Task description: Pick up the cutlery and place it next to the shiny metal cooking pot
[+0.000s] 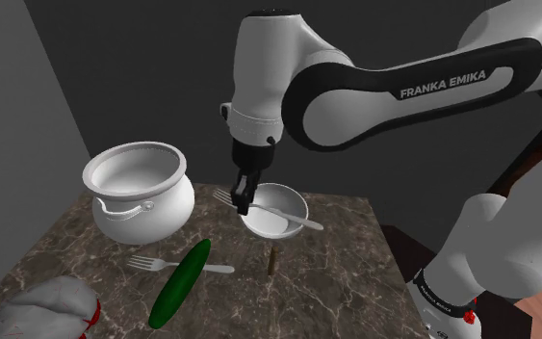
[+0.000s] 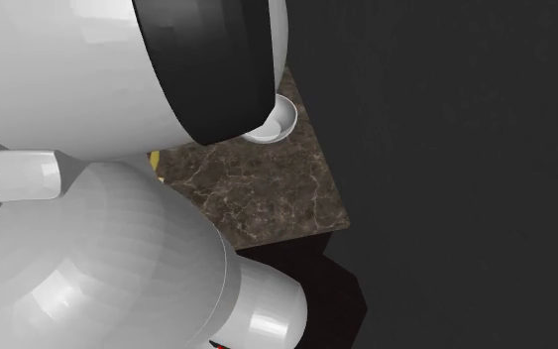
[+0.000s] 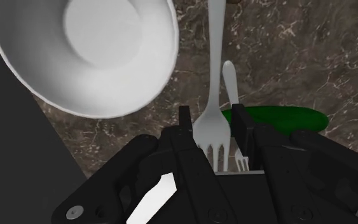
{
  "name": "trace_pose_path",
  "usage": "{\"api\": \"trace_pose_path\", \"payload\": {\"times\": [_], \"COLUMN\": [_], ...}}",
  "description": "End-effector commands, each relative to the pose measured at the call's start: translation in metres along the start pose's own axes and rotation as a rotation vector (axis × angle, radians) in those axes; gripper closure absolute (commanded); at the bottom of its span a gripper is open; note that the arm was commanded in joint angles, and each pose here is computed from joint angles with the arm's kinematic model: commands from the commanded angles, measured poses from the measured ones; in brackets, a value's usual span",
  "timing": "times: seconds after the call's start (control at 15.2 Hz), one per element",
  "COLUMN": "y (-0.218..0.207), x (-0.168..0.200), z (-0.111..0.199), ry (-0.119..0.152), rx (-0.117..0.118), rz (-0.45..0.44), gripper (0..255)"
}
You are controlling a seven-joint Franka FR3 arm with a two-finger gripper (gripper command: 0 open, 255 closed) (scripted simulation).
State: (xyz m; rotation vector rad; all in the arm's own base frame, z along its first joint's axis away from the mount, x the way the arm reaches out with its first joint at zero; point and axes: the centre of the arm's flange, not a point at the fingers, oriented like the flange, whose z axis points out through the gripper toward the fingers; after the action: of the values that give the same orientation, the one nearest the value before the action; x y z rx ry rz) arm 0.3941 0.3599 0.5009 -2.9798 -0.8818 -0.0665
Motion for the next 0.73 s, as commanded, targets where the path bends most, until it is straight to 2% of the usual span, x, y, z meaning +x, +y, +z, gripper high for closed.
{"api": "trace_pose_path", "payload": {"times": [0.0, 0.66], "y": [0.000, 0.001], "x": [0.000, -0.002], "z": [0.011, 0.064], "ry": [0.000, 0.000], "rx": [0.000, 0.000], "rz": [0.000, 0.000], "gripper": [255, 255]}}
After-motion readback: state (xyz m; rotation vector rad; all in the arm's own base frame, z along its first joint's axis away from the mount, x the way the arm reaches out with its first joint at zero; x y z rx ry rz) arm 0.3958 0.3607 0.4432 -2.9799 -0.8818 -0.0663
